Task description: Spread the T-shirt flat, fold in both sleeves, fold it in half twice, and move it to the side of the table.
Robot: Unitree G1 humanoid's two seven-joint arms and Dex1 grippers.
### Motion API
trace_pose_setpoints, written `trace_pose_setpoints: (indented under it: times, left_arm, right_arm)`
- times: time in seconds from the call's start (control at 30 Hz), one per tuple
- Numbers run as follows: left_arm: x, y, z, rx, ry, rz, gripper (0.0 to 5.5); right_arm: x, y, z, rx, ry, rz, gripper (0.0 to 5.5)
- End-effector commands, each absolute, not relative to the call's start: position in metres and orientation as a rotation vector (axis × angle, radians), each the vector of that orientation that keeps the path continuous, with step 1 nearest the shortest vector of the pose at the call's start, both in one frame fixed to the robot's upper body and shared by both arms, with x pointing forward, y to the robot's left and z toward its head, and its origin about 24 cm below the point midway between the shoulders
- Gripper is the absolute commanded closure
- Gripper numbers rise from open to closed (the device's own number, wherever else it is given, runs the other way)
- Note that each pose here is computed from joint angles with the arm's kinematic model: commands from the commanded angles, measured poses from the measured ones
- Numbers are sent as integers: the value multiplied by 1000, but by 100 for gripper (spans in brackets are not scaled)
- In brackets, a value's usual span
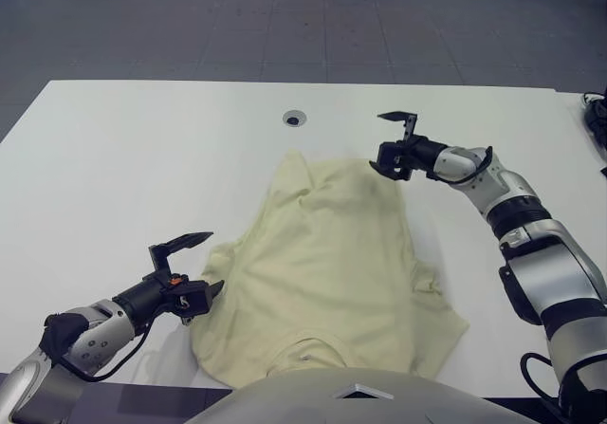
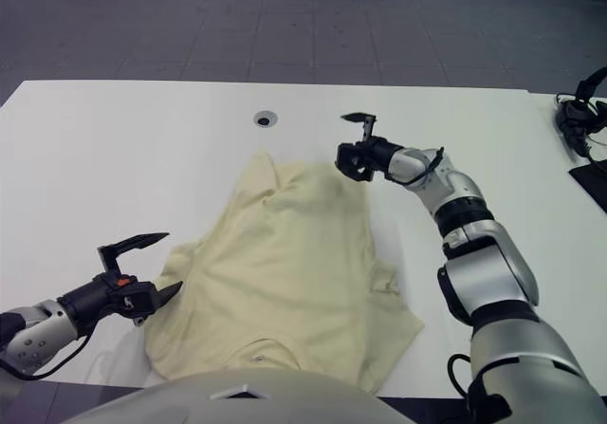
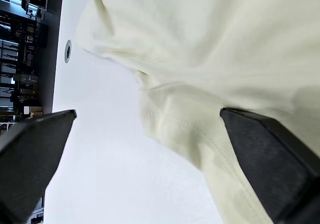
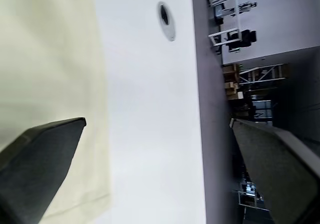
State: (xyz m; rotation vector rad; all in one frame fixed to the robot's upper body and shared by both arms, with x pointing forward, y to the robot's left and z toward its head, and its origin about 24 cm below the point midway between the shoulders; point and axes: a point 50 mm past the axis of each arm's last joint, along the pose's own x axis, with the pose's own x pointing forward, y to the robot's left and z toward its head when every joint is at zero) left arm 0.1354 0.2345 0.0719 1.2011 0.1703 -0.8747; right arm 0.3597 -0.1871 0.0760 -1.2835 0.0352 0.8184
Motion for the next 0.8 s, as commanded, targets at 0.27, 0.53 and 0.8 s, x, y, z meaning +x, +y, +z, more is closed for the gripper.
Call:
trace_pose_setpoints:
  times: [0.27, 0.53, 0.8]
  left_arm:
    - [108, 249, 43, 1170, 421, -960, 13]
    - [103, 257, 42, 1178, 467, -947, 13]
    - [114, 249, 43, 1189, 398, -924, 13]
  right_arm:
    - [360, -214, 56, -1318, 247, 745, 10]
    - [362, -224, 62, -1348, 245, 691, 10]
    - [373, -204, 87, -1226, 11, 599, 10]
